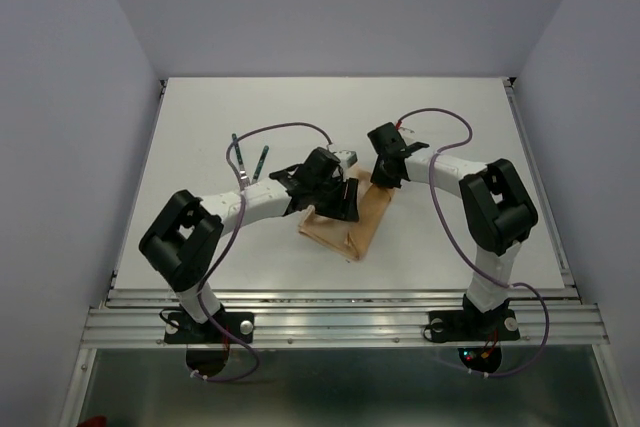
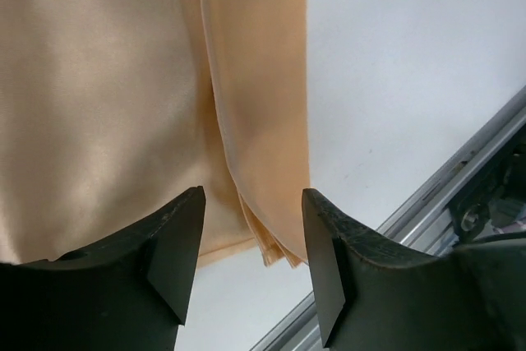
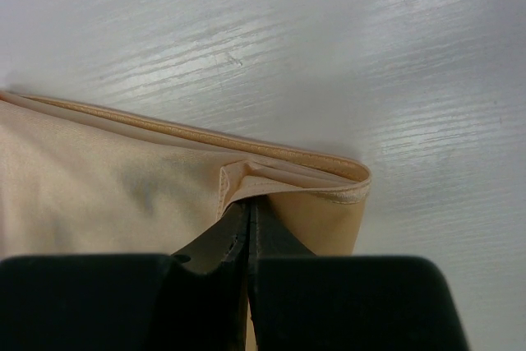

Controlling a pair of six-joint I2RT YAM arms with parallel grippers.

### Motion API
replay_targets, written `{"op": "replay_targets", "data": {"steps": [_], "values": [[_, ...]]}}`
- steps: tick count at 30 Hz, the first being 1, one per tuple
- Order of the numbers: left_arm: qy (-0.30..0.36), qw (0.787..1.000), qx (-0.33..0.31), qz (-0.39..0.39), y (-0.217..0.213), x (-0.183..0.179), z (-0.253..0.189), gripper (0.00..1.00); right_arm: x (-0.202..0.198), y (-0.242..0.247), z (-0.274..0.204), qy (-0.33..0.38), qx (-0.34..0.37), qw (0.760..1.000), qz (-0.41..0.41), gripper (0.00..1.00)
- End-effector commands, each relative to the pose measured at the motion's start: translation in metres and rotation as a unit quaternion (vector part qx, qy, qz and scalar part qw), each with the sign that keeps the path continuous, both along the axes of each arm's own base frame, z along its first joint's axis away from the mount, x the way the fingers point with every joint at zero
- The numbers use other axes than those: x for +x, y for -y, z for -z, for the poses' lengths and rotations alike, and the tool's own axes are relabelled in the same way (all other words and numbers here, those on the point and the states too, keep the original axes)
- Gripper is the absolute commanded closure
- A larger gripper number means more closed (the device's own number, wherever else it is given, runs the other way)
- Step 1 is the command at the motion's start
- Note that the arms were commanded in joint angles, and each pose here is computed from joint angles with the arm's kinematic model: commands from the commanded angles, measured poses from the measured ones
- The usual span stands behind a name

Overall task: Fold the napkin into a case and place the utensils inside
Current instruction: Fold the lower triangle-folded napkin at the center of the board.

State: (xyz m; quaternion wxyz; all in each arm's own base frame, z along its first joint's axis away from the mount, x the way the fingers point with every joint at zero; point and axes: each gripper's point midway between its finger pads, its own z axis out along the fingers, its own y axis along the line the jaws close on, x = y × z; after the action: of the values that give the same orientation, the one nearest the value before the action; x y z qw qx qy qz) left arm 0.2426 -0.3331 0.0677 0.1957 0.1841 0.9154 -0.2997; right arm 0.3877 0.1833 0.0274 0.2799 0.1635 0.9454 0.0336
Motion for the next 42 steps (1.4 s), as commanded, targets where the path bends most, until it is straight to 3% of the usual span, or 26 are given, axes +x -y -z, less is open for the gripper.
{"op": "replay_targets", "data": {"steps": [1, 5, 6, 8, 9, 12, 17, 28, 36, 42], "values": [[0.043, 0.999, -0.021, -0.012, -0.008, 0.006, -0.043, 0.38, 0.004, -0.003, 0.007, -0.004, 0.003, 1.000, -0.004, 0.99], [0.042, 0.998, -0.055, -0.009, -0.004, -0.001, -0.055, 0.50, 0.003, -0.003, 0.007, -0.006, 0.004, 1.000, -0.004, 0.99], [0.044, 0.995, -0.085, 0.014, 0.003, -0.007, -0.063, 0.63, 0.003, -0.003, 0.007, -0.006, 0.005, 1.000, -0.003, 0.99], [0.041, 0.993, -0.103, 0.041, 0.009, -0.019, -0.065, 0.73, 0.003, -0.003, 0.007, -0.006, 0.006, 1.000, -0.004, 0.99], [0.041, 0.991, -0.117, 0.055, 0.014, -0.022, -0.064, 0.86, 0.003, -0.004, 0.006, -0.006, 0.008, 1.000, -0.004, 0.99], [0.031, 0.989, -0.125, 0.072, 0.017, -0.029, -0.053, 1.00, 0.005, -0.006, 0.005, -0.004, 0.010, 1.000, -0.005, 0.99], [-0.006, 0.982, -0.144, 0.122, 0.018, -0.054, -0.029, 1.00, 0.005, -0.006, 0.004, -0.005, 0.010, 1.000, -0.008, 0.99], [-0.062, 0.996, -0.020, 0.060, -0.009, -0.048, 0.051, 1.00, 0.001, -0.005, 0.002, -0.008, 0.010, 1.000, -0.010, 0.99], [-0.068, 0.997, -0.016, 0.043, -0.011, -0.046, 0.055, 1.00, -0.001, -0.004, -0.012, 0.001, 0.011, 1.000, -0.017, 0.99], [-0.029, 0.997, -0.061, 0.029, 0.000, -0.030, 0.005, 1.00, -0.001, 0.000, -0.014, 0.002, 0.002, 1.000, -0.018, 0.99]]}}
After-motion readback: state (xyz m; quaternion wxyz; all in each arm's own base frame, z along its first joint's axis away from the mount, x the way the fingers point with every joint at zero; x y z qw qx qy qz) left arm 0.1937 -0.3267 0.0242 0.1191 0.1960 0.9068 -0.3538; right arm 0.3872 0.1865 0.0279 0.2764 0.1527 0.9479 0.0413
